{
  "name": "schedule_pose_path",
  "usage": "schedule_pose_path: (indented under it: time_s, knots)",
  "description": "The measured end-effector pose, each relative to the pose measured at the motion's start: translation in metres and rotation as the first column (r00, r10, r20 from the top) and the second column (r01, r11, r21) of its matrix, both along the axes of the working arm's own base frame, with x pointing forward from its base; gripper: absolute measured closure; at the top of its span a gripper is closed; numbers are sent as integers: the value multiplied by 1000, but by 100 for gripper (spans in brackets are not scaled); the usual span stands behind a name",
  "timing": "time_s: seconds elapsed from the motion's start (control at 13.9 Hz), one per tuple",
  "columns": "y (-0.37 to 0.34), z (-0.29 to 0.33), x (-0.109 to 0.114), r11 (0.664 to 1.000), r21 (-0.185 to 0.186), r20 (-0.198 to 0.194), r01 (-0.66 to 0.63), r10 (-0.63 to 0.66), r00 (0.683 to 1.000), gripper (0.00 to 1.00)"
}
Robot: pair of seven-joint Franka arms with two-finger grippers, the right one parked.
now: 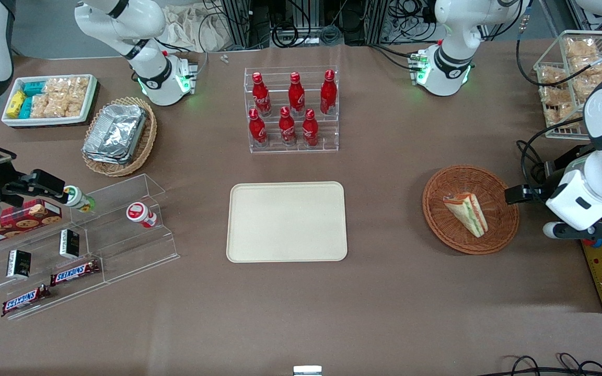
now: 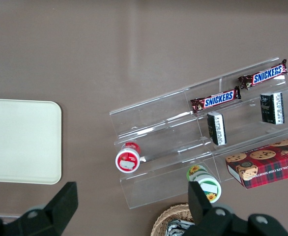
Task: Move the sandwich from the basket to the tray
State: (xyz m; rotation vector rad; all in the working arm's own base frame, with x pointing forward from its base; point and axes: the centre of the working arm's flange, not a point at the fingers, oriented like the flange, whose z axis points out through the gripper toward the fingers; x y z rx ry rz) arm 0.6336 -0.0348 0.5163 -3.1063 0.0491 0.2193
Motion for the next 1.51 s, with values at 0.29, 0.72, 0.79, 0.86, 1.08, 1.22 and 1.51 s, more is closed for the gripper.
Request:
schedule_pose_path:
  time_s: [0.29,0.72,0.79,0.86,1.08,1.22,1.51]
  knots:
    - [-1,2,1,1000,-1,6,1,-1,1000,0]
    - [-2,11,-2,1000,0,14,3,-3,1000,0]
    - [-2,14,-5,1000,1,6,3,-3,1000,0]
    - [-2,15,-6,1000,2,1,3,-3,1000,0]
    - [-5,7,-8,1000,-11,-17,2,-2,1000,0]
    - [-9,-10,-9,1000,-22,-32,-8,7,999,0]
    - [-14,-76,-18,998,-21,1,-52,52,999,0]
